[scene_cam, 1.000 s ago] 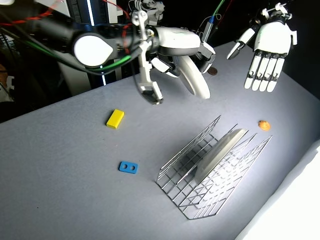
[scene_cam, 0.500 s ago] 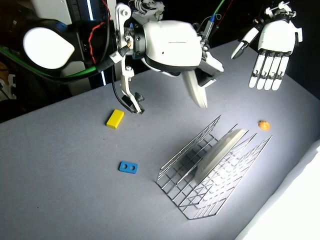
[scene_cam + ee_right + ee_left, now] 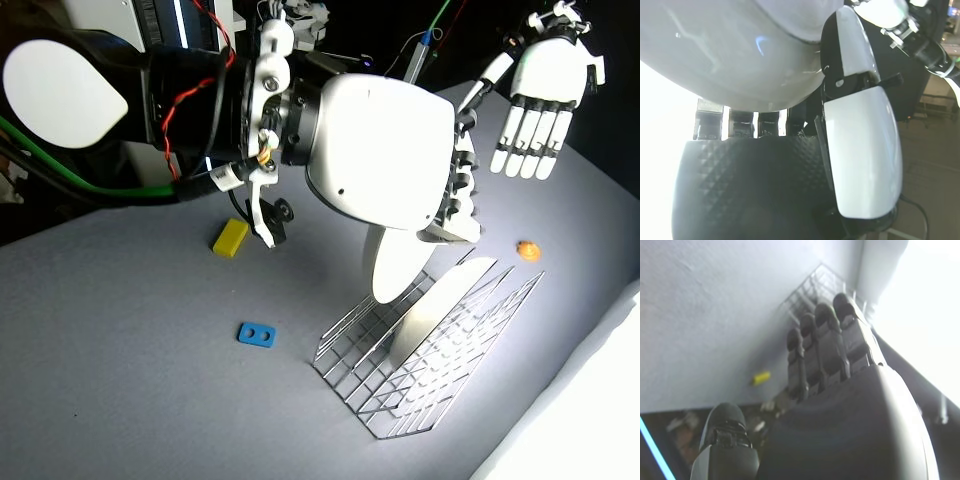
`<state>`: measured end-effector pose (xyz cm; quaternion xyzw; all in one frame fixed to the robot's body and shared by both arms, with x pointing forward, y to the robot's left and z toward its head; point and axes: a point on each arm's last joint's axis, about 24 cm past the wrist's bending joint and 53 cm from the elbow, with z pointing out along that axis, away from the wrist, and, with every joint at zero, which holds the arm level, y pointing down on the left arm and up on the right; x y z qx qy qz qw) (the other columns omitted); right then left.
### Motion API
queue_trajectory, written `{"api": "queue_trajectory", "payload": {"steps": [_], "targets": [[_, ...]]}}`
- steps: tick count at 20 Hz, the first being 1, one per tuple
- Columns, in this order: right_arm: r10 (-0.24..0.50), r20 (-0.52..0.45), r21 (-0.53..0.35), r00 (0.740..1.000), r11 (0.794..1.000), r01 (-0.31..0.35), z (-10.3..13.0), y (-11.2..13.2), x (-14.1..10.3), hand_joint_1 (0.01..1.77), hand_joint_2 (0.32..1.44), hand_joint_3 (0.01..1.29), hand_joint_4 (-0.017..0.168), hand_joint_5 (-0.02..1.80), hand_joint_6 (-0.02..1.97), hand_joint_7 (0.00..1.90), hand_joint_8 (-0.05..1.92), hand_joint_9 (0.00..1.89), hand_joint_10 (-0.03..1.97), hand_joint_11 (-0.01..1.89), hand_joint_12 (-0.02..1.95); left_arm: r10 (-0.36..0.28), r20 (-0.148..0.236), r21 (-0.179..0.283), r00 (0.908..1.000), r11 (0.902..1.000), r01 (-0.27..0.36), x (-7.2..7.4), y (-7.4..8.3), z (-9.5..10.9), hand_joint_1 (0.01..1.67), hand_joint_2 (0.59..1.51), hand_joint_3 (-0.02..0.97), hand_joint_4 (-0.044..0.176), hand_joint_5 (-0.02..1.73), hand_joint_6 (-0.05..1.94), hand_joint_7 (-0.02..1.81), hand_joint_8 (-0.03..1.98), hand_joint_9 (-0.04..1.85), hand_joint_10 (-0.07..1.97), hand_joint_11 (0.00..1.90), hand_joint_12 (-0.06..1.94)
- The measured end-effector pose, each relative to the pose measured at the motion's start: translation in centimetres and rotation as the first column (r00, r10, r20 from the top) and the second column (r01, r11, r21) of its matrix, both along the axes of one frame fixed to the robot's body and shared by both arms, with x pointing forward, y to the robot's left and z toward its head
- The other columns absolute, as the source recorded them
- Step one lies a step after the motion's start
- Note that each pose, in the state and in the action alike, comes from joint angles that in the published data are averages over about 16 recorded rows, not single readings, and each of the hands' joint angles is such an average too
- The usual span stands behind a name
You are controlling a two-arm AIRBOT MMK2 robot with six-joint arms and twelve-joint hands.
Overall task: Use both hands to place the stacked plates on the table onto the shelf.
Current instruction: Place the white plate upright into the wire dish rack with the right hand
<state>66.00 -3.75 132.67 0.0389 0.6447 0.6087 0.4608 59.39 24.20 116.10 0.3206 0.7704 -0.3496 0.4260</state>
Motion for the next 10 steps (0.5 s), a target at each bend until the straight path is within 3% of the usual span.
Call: {"api": "queue_trajectory", "payload": {"steps": [4, 10], "targets": [[-0.013, -0.015, -0.006, 1.0, 1.0, 0.013, -0.6, 0.0, 1.0, 1.15, 1.09, 0.01, 0.012, 0.82, 1.22, 0.83, 1.21, 0.74, 1.11, 0.5, 1.69, -0.115, 0.024, -0.012, 0.993, 0.9932, 0.116, -1.8, -1.6, 0.8, 0.02, 1.139, 0.012, 0.004, 0.33, 0.02, 0.33, 0.01, 0.3, 0.01, 0.16, 0.22], [-0.023, -0.025, -0.028, 0.999, 0.999, 0.022, -2.0, 0.3, 2.3, 1.16, 1.1, 0.01, 0.012, 0.82, 1.22, 0.83, 1.21, 0.74, 1.1, 0.5, 1.69, -0.249, 0.057, -0.028, 0.9667, 0.9675, 0.251, -4.0, -3.1, 2.1, 0.02, 1.141, 0.012, 0.004, 0.35, 0.02, 0.34, 0.01, 0.31, 0.01, 0.16, 0.23]]}}
